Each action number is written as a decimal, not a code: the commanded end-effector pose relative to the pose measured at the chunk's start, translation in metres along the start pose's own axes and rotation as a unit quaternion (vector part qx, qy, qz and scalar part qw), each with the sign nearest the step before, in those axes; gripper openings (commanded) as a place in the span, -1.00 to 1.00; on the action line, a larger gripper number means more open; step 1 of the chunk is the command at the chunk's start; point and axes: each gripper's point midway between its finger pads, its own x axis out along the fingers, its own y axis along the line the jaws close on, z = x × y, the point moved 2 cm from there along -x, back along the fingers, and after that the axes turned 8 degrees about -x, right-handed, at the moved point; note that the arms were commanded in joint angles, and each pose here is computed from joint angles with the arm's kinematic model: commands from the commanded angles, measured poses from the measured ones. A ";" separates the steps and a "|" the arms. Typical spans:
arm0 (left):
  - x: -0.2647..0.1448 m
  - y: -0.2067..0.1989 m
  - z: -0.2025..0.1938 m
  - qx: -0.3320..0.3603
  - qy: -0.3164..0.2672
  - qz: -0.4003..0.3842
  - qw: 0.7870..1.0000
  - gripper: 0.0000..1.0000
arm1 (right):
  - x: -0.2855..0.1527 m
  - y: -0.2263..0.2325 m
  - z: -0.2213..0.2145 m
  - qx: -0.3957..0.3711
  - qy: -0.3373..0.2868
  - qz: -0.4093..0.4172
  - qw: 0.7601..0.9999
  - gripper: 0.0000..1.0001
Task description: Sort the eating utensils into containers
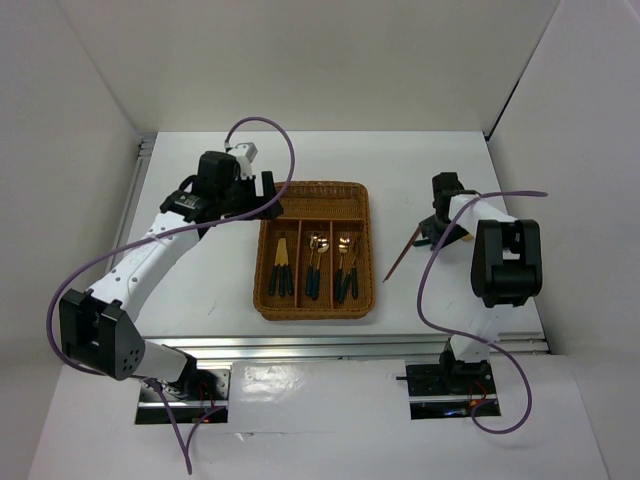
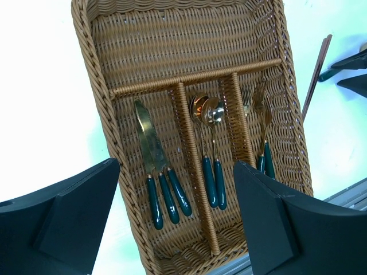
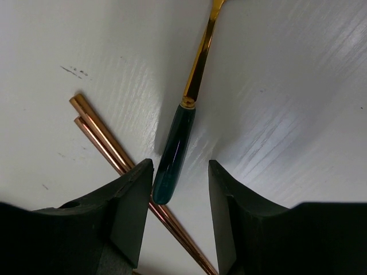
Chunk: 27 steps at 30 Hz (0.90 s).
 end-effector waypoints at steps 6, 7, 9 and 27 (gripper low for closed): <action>-0.005 0.000 0.008 -0.002 -0.014 -0.010 1.000 0.91 | 0.006 0.004 0.005 0.003 0.002 -0.011 1.000 0.02; -0.005 0.000 0.009 -0.002 -0.014 -0.009 1.000 0.91 | 0.006 0.004 0.005 -0.002 0.002 -0.011 1.000 0.02; -0.005 0.000 0.009 -0.002 -0.014 -0.009 1.000 0.91 | 0.007 0.006 0.006 -0.002 0.002 -0.011 1.000 0.02; 0.001 0.005 0.003 -0.016 -0.005 -0.006 1.000 0.91 | 0.014 -0.003 0.003 -0.035 0.021 -0.052 0.998 -0.64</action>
